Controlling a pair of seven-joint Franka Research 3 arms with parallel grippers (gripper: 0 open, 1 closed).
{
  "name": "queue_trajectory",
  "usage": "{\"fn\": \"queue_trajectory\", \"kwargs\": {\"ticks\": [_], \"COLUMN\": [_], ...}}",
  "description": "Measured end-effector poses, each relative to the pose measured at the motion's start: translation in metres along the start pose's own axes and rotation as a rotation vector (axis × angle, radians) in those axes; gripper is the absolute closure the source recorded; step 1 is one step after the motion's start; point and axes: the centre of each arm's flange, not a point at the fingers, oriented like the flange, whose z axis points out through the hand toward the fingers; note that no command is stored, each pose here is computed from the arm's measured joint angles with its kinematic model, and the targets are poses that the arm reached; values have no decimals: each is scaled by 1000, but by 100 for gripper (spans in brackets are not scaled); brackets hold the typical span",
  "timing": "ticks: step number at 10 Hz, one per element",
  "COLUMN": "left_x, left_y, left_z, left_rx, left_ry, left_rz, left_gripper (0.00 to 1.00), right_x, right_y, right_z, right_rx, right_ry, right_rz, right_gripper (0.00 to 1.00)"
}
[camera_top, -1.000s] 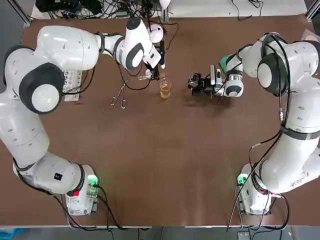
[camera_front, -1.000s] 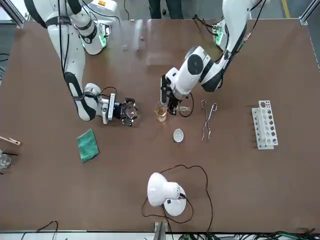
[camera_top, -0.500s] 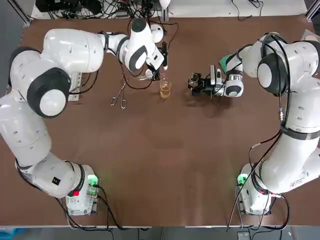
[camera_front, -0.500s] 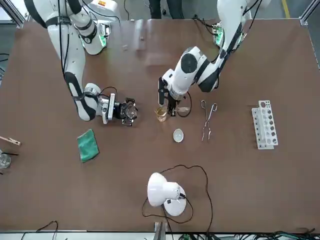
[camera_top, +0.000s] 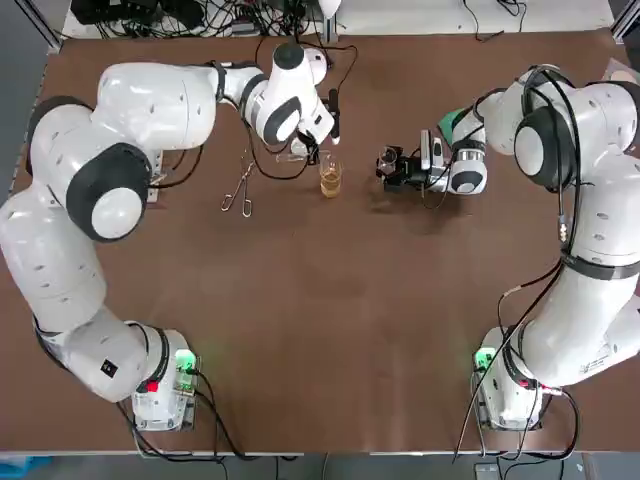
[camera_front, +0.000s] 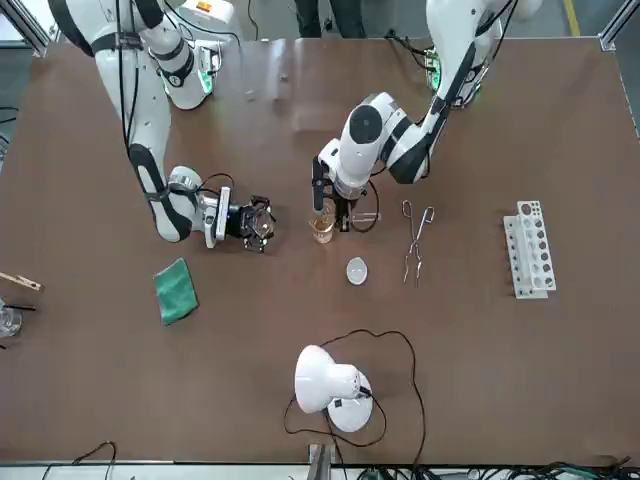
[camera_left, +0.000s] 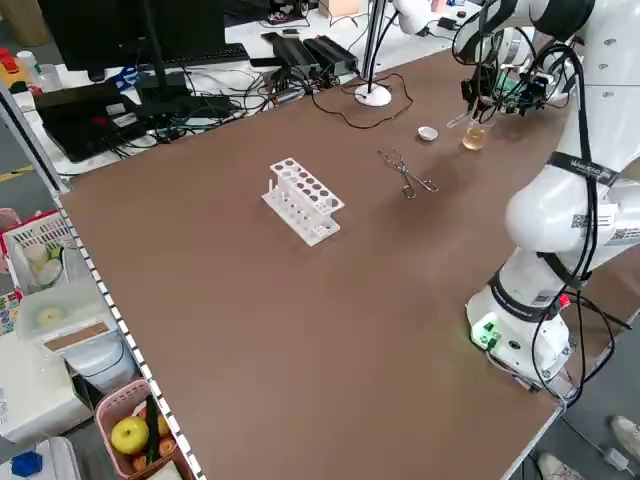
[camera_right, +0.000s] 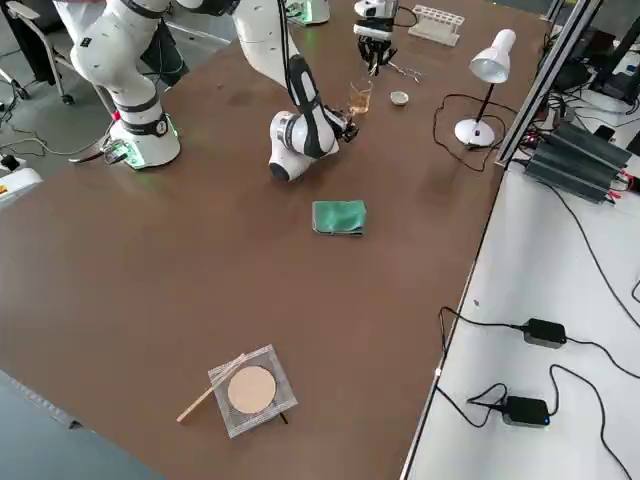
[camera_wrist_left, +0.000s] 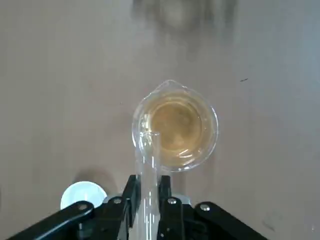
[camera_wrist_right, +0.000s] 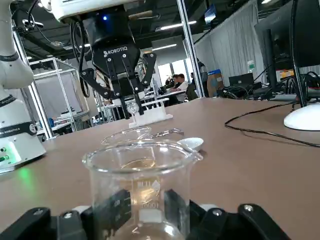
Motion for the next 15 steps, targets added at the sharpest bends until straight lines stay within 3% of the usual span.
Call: {"fn": "queue_trajectory", "kwargs": {"ticks": [8, 12, 15], "left_x": [7, 18, 23], "left_y": [7, 15, 14], "left_z": [1, 2, 2], "left_rx": [39, 34, 71], "left_ry": [-136, -159, -202], "left_rz": [27, 34, 43], "left_gripper": [79, 79, 79], "right_x": [0, 0, 0], "right_y": [0, 0, 1], "right_z": [0, 0, 0], "right_rx": [-2, -3, -5], "right_ry": [1, 1, 2], "right_rz": [0, 0, 0], "right_gripper": [61, 61, 61]}}
